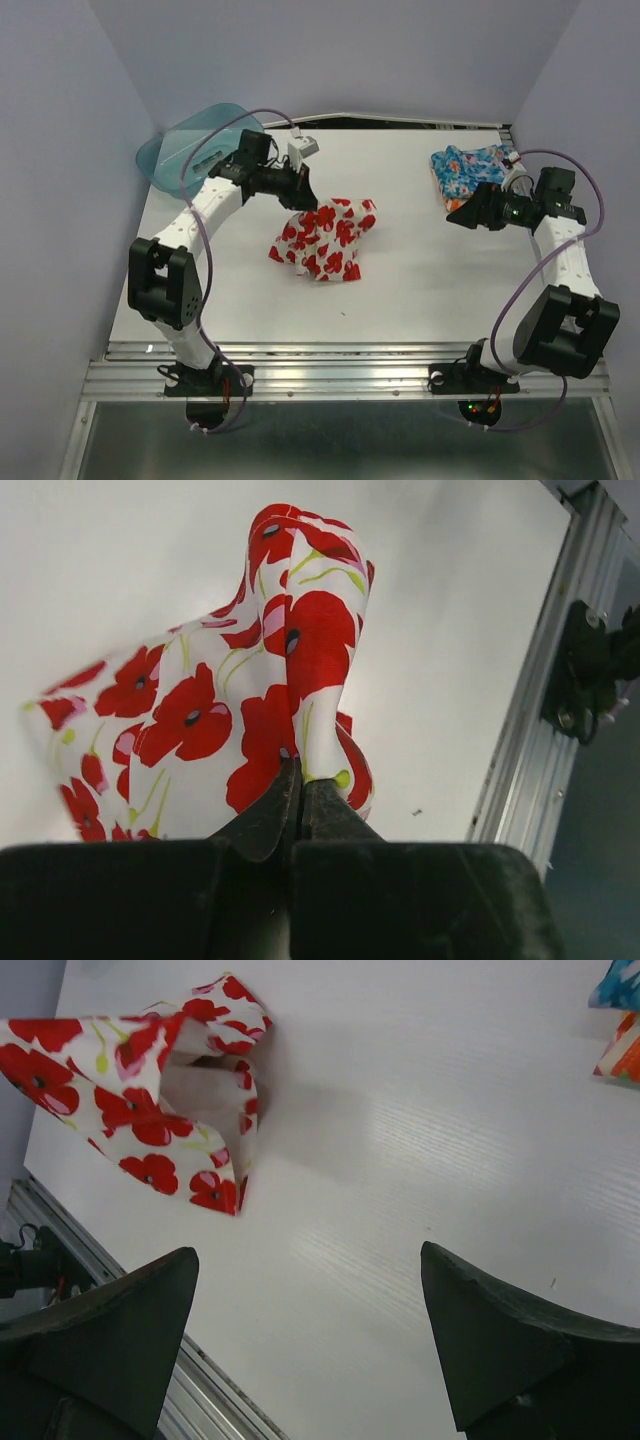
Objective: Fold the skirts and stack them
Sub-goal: Move the skirt to the center of the board
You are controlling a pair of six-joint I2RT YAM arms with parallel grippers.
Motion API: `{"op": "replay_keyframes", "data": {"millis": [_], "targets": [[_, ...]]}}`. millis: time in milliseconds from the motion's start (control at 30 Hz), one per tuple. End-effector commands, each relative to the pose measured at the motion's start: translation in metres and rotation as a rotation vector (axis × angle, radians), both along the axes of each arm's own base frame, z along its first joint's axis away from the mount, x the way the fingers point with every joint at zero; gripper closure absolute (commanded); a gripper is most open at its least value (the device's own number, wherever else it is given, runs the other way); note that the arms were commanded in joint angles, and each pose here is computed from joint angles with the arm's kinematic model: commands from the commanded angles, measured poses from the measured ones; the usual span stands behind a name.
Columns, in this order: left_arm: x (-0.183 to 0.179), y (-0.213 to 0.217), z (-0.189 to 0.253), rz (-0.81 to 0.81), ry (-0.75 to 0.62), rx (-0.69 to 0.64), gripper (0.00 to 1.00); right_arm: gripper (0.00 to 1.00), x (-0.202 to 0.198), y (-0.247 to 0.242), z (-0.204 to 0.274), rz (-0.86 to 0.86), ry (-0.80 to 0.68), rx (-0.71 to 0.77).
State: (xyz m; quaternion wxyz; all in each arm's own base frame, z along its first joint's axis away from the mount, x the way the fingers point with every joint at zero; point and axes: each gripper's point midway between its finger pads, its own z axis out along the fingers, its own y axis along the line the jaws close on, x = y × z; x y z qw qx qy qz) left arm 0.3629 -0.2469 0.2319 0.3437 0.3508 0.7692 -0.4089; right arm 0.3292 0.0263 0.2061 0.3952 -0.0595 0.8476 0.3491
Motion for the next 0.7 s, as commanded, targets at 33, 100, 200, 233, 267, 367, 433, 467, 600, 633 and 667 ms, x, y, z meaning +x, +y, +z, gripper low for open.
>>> {"op": "replay_keyframes", "data": {"millis": [33,100,200,233,267,367,433,467,600,633,667], "targets": [[-0.039,-0.029,-0.006,-0.089,-0.067,0.011,1.00,0.04,-0.017,0.022,-0.017,0.079,0.036,0.006],[-0.051,-0.040,-0.029,-0.125,-0.079,0.075,1.00,0.06,-0.020,0.031,-0.026,0.103,0.062,-0.001],[-0.074,-0.045,-0.066,-0.188,-0.068,0.189,1.00,0.07,-0.025,0.038,-0.037,0.124,0.101,0.007],[-0.077,-0.041,-0.080,-0.219,-0.115,0.255,1.00,0.07,-0.026,0.038,-0.039,0.123,0.108,0.011],[-0.086,-0.039,-0.090,-0.242,-0.120,0.295,1.00,0.07,-0.027,0.041,-0.043,0.131,0.120,0.012],[-0.117,-0.032,-0.135,-0.323,-0.141,0.438,1.00,0.08,-0.027,0.045,-0.053,0.139,0.159,0.025],[-0.133,-0.024,-0.160,-0.354,-0.135,0.514,0.98,0.10,-0.028,0.051,-0.059,0.152,0.186,0.030],[-0.143,-0.028,-0.164,-0.395,-0.164,0.526,0.94,0.11,-0.028,0.056,-0.064,0.164,0.208,0.030],[-0.154,-0.030,-0.167,-0.408,-0.241,0.571,0.62,0.12,-0.028,0.074,-0.075,0.207,0.257,0.025],[-0.152,-0.033,-0.161,-0.398,-0.252,0.559,0.55,0.12,-0.029,0.078,-0.077,0.217,0.267,0.023],[-0.149,-0.035,-0.150,-0.382,-0.277,0.541,0.52,0.12,-0.030,0.082,-0.083,0.225,0.285,0.015]]}}
